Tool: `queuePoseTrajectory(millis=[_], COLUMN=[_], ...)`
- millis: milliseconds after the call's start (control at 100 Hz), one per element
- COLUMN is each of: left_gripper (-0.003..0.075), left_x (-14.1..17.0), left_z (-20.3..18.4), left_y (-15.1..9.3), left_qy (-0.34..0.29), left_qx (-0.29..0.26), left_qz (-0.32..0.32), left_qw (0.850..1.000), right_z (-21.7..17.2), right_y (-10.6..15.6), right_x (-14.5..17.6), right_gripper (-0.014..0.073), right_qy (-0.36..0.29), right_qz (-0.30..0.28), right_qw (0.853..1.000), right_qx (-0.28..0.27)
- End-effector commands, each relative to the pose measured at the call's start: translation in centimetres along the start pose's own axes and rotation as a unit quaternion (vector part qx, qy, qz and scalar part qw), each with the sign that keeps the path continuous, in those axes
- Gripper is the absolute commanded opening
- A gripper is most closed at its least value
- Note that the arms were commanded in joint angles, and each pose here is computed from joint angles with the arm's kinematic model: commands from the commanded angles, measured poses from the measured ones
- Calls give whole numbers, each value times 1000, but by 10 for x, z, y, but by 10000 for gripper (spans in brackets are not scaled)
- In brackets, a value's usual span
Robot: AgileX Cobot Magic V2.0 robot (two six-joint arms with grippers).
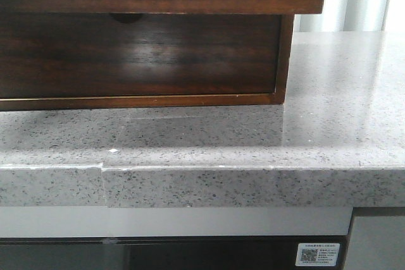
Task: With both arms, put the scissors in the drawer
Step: 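Pull the drawer open toward the robot with the left gripper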
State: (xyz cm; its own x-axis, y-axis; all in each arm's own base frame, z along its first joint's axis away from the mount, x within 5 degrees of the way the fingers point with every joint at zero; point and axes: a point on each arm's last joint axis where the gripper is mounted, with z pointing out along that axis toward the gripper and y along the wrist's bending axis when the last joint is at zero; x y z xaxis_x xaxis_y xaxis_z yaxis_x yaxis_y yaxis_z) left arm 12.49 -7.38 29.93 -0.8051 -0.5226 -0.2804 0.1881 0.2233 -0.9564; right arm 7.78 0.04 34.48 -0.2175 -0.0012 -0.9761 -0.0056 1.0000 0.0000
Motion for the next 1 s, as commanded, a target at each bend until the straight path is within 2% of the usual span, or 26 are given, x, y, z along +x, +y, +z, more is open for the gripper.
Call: queuePoseTrajectory(millis=[0,370,650,860,990], left_gripper=[-20,3,159,369,391], left_x=[10,9,8,10,11], left_z=[-5,-5,-5,-5,-6], left_y=[-21,-19,-18,-13,-10], left_qy=[45,41,37,50,59], left_qx=[33,21,13,-7,-22], left_qz=[137,142,145,160,170], left_qw=[989,989,989,986,983], right_z=[-2,-2,-2,4,7], right_y=[-1,-1,-1,-1,-1], right_x=[-17,-17,-17,-16,-16], right_gripper=[536,536,536,536,536], right_qy=[-49,-49,-48,-36,-30], right_qz=[-2,-2,-2,-2,-2], right_qw=[999,999,999,999,1000], right_qx=[5,5,5,5,5])
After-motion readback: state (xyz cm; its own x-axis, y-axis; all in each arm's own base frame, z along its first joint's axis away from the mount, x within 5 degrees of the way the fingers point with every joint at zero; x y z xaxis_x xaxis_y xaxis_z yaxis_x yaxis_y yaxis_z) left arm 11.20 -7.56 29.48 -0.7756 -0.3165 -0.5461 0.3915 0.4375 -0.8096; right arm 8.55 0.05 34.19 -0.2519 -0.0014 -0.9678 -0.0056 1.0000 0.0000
